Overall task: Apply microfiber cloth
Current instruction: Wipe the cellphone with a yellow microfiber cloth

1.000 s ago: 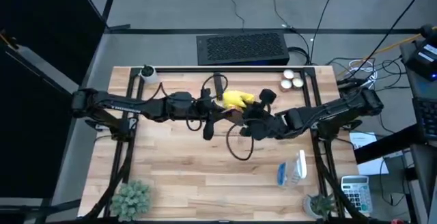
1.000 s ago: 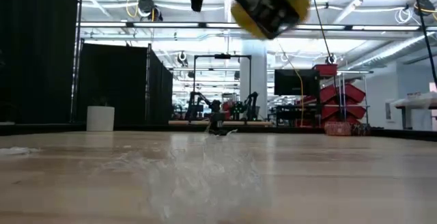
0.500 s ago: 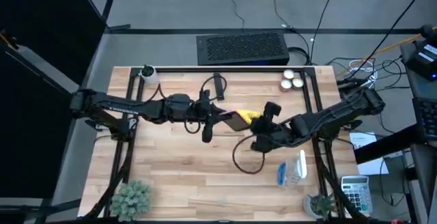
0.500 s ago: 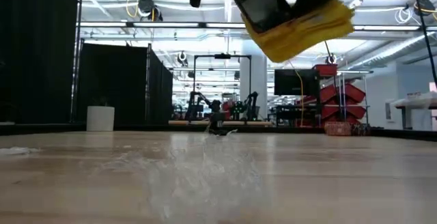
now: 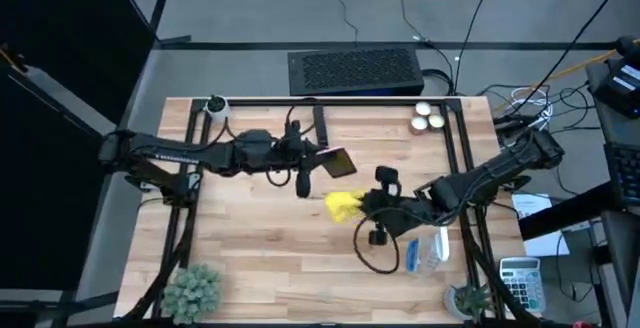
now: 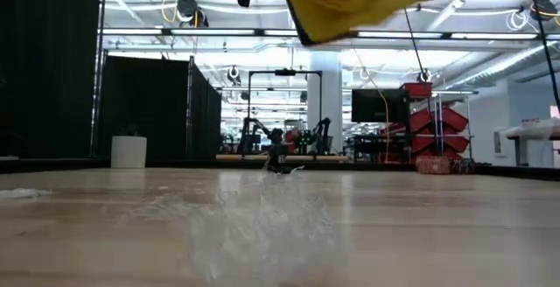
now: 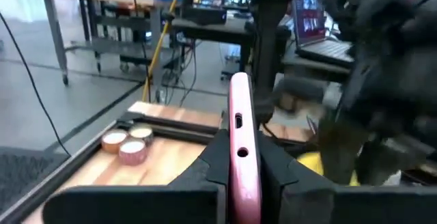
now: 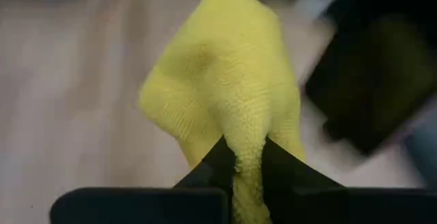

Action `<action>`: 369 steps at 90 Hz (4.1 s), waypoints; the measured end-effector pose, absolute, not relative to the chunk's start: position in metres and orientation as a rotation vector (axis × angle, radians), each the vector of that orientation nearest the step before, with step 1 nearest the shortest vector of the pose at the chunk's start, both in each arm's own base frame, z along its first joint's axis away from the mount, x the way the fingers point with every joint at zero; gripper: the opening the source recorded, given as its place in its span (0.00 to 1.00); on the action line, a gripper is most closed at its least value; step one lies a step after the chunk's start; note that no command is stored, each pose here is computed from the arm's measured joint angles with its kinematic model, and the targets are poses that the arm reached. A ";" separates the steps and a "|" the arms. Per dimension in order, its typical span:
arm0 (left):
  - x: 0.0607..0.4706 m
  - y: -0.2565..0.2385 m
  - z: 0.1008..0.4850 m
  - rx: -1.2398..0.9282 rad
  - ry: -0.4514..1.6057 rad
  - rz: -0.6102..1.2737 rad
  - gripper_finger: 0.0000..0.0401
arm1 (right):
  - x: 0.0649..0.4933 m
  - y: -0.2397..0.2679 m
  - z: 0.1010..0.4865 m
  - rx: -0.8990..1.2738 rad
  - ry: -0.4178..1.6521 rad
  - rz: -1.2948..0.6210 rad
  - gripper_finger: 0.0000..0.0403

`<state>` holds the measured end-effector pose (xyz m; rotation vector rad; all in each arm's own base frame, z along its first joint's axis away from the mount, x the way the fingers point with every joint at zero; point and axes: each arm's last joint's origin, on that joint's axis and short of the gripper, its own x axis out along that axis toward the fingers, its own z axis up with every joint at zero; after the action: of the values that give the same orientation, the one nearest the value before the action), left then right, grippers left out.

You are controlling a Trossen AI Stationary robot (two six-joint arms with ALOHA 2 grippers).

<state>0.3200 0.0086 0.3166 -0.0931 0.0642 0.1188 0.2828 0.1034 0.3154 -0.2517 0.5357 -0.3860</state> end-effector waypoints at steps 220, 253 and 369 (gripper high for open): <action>0.285 0.007 0.377 -0.440 -0.292 -0.113 0.03 | 0.255 0.078 0.190 0.102 0.939 -0.554 0.04; 0.286 0.008 0.373 -0.396 -0.264 -0.065 0.03 | 0.255 0.086 0.190 0.110 0.935 -0.503 0.04; 0.335 -0.005 0.306 -0.139 0.015 0.127 0.03 | 0.256 0.081 0.339 -0.153 0.327 -0.772 0.04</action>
<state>0.3350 -0.0050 0.3061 -0.1392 0.0151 0.1274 0.2558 0.0811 0.3388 -0.1534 0.3266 -0.7724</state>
